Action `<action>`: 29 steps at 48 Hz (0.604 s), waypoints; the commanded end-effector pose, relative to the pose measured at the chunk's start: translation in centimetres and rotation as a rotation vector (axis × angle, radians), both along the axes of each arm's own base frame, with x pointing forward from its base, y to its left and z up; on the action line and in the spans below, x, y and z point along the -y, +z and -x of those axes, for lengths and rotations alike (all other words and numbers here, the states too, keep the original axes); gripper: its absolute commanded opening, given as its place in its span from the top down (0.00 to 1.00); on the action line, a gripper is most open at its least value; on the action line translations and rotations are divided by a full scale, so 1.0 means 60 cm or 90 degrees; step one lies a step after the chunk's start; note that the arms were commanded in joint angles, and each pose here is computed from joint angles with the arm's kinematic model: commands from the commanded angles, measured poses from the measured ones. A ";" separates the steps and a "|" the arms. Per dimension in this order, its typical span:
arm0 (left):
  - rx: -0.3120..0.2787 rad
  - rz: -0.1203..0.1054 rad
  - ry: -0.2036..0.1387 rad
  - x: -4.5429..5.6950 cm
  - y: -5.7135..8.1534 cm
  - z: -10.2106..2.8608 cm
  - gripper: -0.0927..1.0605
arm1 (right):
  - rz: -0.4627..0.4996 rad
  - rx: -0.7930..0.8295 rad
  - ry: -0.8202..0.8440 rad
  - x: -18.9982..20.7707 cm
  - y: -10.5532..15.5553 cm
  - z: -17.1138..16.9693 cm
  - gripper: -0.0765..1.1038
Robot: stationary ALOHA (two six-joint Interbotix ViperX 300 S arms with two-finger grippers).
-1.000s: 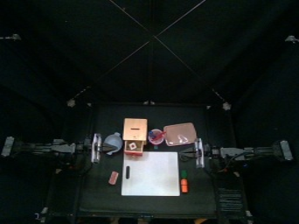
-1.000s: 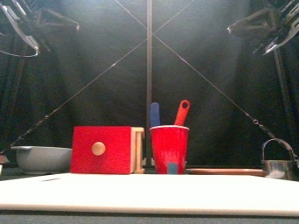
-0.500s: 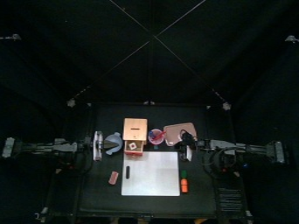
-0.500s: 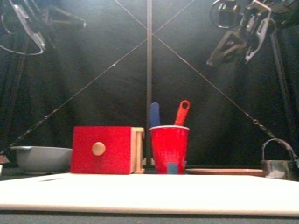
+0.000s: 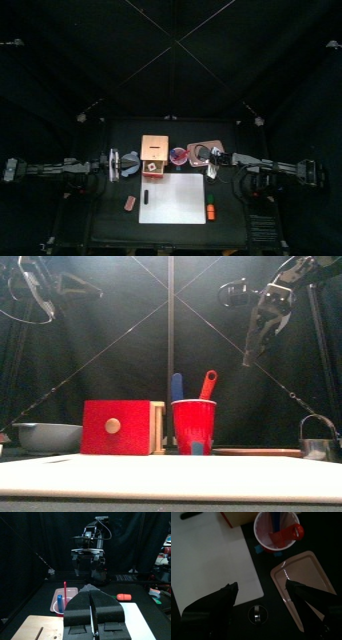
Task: Place sushi on board then cut the sushi with the knife then place the pieces on the plate
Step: Place the sushi on the board
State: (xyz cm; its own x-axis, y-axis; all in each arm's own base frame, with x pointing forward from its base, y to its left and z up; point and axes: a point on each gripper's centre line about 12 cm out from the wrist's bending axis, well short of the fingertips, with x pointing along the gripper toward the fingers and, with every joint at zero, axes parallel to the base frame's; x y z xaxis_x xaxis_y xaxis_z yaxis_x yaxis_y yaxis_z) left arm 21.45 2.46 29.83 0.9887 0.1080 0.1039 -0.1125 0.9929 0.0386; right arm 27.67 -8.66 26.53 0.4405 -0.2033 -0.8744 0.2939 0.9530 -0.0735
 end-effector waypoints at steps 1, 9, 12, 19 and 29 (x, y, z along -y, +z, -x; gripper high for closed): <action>0.009 -0.001 0.007 -0.004 0.006 -0.002 0.89 | 0.038 -0.021 0.006 0.017 0.025 -0.013 0.06; 0.002 0.002 0.016 -0.009 -0.001 0.000 0.89 | 0.049 -0.027 0.022 0.020 0.032 -0.033 0.06; 0.000 0.001 0.017 -0.009 -0.003 0.001 0.89 | 0.049 -0.025 0.024 0.020 0.034 -0.042 0.06; -0.001 0.000 0.020 -0.011 -0.004 0.001 0.89 | 0.061 -0.001 0.082 -0.021 0.059 -0.086 0.06; -0.015 0.004 0.042 -0.023 -0.020 0.006 0.89 | 0.081 0.019 0.149 -0.065 0.081 -0.178 0.06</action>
